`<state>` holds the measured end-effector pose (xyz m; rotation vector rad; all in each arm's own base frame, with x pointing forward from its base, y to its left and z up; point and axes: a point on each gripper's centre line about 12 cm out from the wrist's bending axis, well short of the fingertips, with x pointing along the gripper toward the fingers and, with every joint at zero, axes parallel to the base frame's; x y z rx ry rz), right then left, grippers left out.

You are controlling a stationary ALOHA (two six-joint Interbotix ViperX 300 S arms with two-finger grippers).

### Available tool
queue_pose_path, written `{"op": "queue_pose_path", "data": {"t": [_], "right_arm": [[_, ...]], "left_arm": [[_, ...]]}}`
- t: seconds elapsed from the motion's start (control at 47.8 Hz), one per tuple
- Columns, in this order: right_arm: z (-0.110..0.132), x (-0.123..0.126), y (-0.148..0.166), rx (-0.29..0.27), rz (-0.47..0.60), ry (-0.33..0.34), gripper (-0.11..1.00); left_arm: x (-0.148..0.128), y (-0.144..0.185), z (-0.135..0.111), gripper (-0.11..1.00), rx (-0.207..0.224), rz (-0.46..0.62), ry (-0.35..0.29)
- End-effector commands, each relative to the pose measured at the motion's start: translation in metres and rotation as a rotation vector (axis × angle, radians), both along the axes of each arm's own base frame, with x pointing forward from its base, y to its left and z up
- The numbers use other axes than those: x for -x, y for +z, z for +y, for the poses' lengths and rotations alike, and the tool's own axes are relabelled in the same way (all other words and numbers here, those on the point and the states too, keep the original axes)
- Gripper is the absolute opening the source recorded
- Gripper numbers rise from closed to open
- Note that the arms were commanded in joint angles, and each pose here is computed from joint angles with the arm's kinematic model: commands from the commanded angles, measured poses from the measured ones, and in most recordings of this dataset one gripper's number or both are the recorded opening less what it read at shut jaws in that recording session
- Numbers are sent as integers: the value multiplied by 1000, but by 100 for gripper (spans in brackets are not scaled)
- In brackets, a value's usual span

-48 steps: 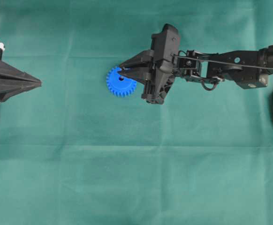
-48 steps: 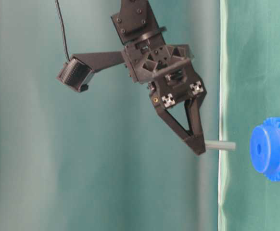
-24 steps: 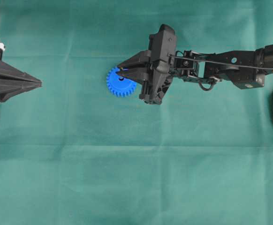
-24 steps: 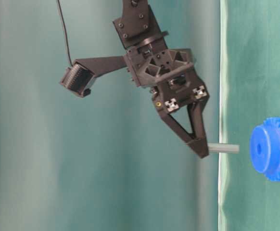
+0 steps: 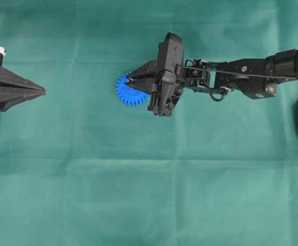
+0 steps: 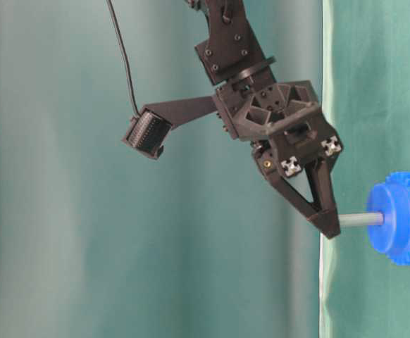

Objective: Insert the shaft placed at a random location into the center hole of the medium gear at another random location.
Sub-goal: 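Align the shaft over the gear's center hole and lower it in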

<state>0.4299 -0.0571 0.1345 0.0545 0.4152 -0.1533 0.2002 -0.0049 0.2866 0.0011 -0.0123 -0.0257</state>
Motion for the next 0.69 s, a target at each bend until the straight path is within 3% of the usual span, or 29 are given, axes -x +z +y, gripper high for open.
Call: {"op": "queue_pose_path", "data": {"t": [0.0,0.335,0.669], "right_arm": [[-1,-3,7,14,-21,3,13],[-1,-3,12,13,-32,2,13],[0,2,52,57,-114,19,13]], "left_arm": [[-2,5,-1,0,-1,-12,-4],[-2,5,0,0,-1,-11,-2],[-2,5,0,0,-1,-11,-2]]}}
